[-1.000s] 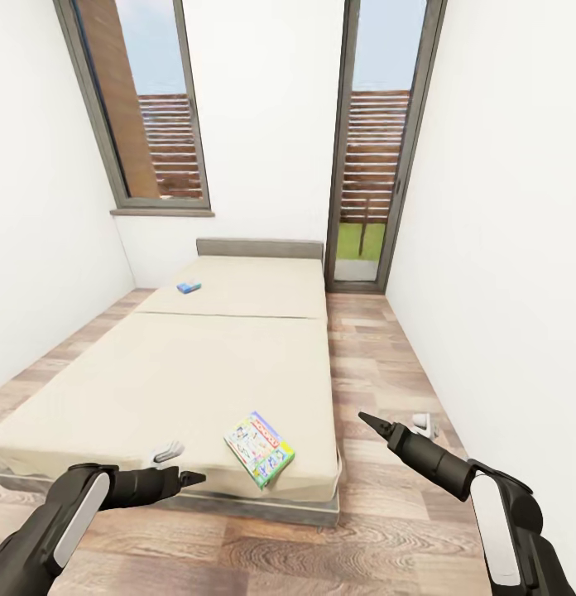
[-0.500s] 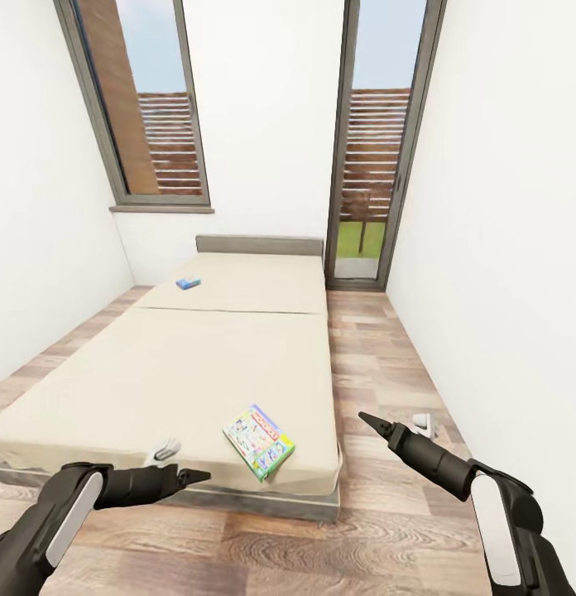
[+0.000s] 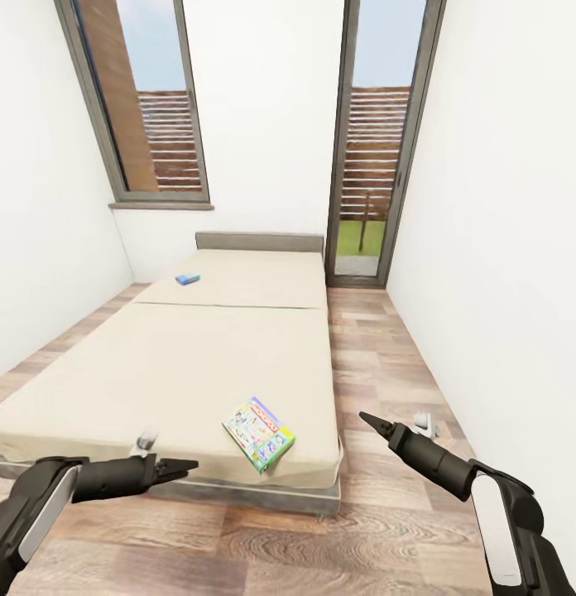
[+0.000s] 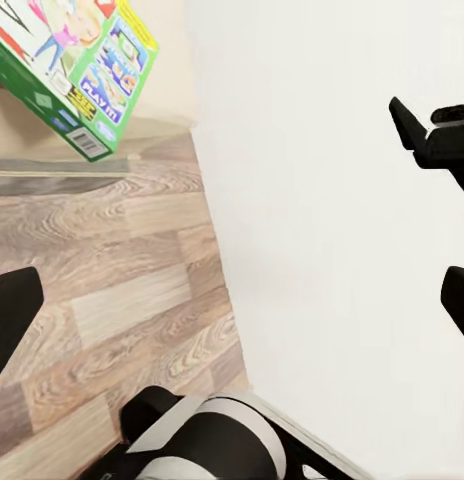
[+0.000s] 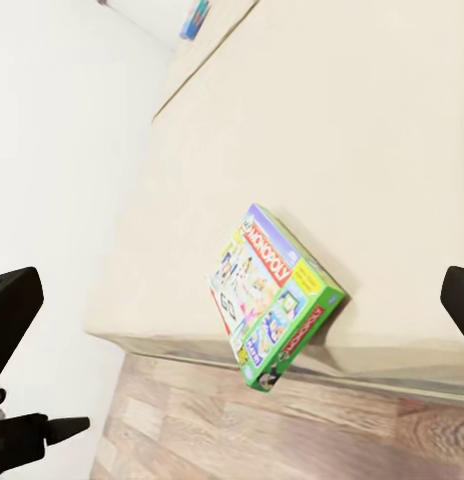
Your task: Put all the toys in the child's room - the three board games (two on the bed and one on the table), the two jigsaw puzzles on the table, and the tennis ball on the table - inside the toy box on the table in the child's room.
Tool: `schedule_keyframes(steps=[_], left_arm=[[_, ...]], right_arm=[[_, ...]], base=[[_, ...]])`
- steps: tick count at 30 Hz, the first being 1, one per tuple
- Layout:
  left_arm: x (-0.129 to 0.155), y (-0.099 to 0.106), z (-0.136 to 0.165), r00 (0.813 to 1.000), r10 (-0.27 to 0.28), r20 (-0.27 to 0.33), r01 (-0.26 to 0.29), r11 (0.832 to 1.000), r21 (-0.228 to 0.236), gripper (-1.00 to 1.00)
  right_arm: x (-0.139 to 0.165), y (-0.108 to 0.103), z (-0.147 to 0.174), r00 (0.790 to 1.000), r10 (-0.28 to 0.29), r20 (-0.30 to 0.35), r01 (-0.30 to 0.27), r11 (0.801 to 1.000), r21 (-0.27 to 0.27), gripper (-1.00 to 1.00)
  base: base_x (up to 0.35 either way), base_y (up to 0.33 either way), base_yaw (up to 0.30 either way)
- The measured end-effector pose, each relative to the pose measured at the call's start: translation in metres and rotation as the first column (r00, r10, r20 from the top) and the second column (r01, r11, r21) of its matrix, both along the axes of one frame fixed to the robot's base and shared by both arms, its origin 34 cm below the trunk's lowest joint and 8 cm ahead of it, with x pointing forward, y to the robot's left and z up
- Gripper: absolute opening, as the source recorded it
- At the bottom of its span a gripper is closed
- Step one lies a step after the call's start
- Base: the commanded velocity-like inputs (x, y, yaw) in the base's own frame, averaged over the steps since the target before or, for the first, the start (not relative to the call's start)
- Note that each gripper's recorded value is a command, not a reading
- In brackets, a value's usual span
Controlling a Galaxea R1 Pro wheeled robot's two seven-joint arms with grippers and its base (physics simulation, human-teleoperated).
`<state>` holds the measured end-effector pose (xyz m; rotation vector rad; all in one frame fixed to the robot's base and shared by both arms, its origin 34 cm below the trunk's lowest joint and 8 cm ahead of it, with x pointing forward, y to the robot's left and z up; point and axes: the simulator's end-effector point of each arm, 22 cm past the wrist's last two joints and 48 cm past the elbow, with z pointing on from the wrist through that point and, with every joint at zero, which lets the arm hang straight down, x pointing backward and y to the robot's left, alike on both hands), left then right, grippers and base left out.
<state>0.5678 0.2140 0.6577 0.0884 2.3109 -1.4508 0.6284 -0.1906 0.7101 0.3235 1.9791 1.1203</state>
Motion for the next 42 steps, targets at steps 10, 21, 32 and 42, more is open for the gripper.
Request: schedule_keyframes(steps=[10,21,32,42], left_arm=[[-0.007,-0.006,0.0,0.999,-0.036,0.023,0.038,0.995,-0.094,1.0],[-0.012,-0.007,-0.022,0.999,-0.033,0.021,0.035,0.993,-0.111,1.0],[-0.013,-0.002,-0.042,1.0,-0.012,0.023,0.015,0.992,-0.125,1.0],[-0.015,0.0,-0.055,1.0,0.001,0.024,0.003,0.991,-0.136,1.0]], right_arm=[[-0.004,-0.001,-0.023,1.0,-0.001,-0.005,0.001,1.0,-0.002,1.0],[-0.009,0.0,-0.048,1.0,-0.001,-0.008,0.001,1.0,0.002,1.0],[-0.015,0.0,-0.074,1.0,0.0,-0.011,0.0,1.0,0.003,1.0],[-0.019,0.001,-0.089,1.0,0.0,-0.011,0.0,1.0,0.004,1.0]], base=[[0.0,0.0,0.0],[0.0,0.0,0.0],[0.0,0.0,0.0],[0.0,0.0,0.0]])
